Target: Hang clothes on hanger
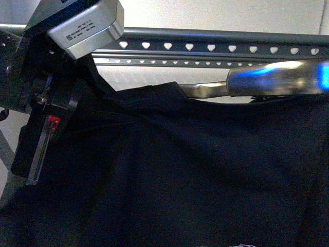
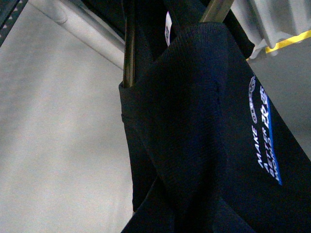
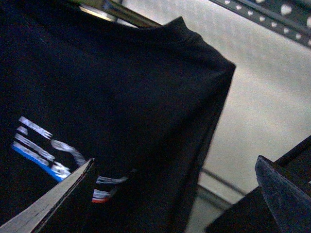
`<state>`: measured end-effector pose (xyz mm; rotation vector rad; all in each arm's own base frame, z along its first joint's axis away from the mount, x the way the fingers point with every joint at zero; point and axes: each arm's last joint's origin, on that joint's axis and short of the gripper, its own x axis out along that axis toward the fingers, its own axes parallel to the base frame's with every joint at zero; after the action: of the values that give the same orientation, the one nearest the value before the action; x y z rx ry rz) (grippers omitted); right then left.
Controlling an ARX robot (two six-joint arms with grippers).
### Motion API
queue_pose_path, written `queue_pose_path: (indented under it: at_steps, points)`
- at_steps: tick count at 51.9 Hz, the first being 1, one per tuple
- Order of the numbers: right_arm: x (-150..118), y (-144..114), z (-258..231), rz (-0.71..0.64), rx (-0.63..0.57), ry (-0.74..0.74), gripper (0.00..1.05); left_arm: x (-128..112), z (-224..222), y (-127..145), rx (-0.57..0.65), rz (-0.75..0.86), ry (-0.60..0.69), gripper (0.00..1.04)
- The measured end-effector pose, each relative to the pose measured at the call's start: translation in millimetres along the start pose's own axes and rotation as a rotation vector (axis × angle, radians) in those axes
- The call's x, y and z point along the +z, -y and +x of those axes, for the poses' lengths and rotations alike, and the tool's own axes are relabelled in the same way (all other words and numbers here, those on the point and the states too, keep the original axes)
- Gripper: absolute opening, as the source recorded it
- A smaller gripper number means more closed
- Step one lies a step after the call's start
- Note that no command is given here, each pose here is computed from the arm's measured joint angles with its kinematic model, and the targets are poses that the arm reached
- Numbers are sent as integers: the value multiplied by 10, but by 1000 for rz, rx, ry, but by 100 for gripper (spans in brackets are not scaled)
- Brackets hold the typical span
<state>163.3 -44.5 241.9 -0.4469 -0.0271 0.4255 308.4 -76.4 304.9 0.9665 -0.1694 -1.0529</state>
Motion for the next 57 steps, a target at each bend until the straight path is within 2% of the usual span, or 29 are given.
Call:
queue_pose_path:
  at_steps: [3,9,10,14,20,33,44,48,52,57]
  points:
    - [29,262,251,-259,42,2,97,-5,-4,-2,2,-1,-4,4]
    - [-12,458,588,-650,209,20,97,-2,-1,0,1,0,-3,4]
    - [11,501,672,-751,221,38,97,0,2,2,0,0,-2,4]
    - [111,592,833,-918,223,77,97,2,3,2,-1,0,1,4]
    - [330,685,1044,-1048,206,116,97,2,3,2,-1,0,1,4]
    - [674,734,1424,-1102,190,144,97,0,1,1,0,0,0,4]
    - [664,751,1739,-1043,195,95,96,-1,1,1,2,0,-5,4]
    - [629,756,1838,-1020,195,77,86,-4,0,0,4,0,-10,4]
    - [553,748,1956,-976,208,41,71,-8,-2,-2,7,0,-17,4]
    - [489,729,2007,-940,220,24,58,-8,-2,-2,7,1,-18,4]
